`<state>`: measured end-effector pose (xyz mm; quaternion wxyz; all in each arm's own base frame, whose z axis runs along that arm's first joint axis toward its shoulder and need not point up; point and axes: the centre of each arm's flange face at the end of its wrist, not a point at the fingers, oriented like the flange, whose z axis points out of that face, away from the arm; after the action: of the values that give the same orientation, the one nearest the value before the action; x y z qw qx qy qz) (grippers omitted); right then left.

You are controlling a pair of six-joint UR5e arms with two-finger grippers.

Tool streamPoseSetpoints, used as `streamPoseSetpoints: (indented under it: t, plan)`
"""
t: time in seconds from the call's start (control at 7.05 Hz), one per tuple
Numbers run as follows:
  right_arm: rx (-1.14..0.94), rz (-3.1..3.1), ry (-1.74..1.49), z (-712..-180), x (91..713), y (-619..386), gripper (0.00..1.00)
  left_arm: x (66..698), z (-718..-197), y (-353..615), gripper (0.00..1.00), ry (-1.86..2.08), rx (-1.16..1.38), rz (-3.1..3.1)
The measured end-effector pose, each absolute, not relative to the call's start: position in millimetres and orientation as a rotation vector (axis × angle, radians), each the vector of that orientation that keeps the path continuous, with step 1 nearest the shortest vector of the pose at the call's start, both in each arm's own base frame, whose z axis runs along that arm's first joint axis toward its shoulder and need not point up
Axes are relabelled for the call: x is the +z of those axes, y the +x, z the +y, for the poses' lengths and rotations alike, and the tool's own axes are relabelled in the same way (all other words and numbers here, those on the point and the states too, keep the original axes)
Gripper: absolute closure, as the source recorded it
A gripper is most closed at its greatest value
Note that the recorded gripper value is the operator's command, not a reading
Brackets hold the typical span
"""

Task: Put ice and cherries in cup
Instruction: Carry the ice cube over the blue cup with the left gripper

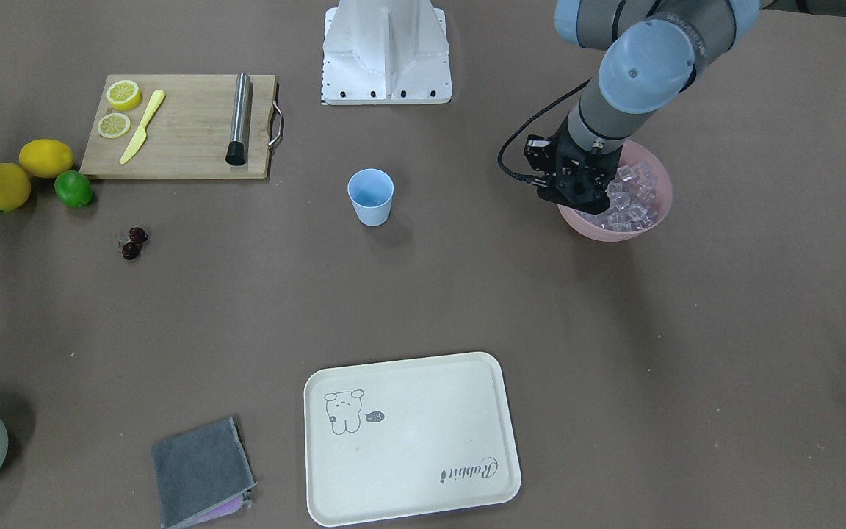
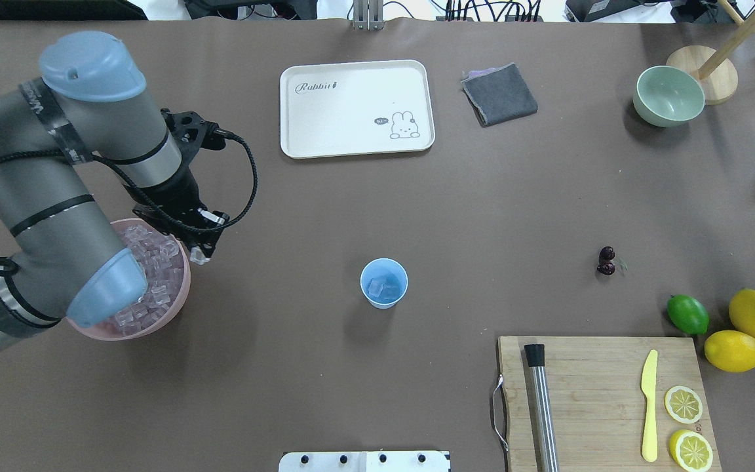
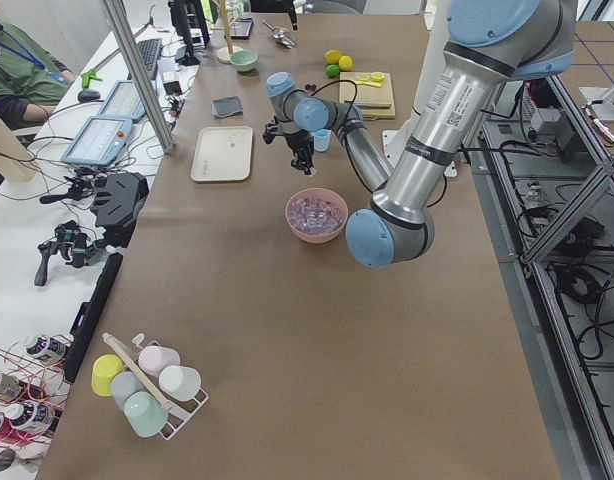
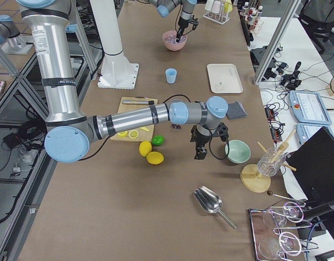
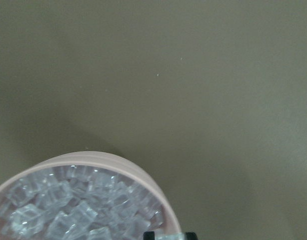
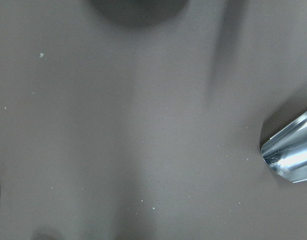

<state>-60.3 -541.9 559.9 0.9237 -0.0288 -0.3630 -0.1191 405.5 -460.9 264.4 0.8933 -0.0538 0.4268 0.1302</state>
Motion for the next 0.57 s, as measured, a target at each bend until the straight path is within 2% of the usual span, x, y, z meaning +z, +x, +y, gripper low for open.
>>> streamPoseSetpoints:
  t: [0.57]
  plan:
    - [-0.244, -0.745, -0.056, -541.8, 558.2, -60.1, 0.00, 257.5, -442.2, 464.1, 0.94, -0.343, -0.138, 1.094]
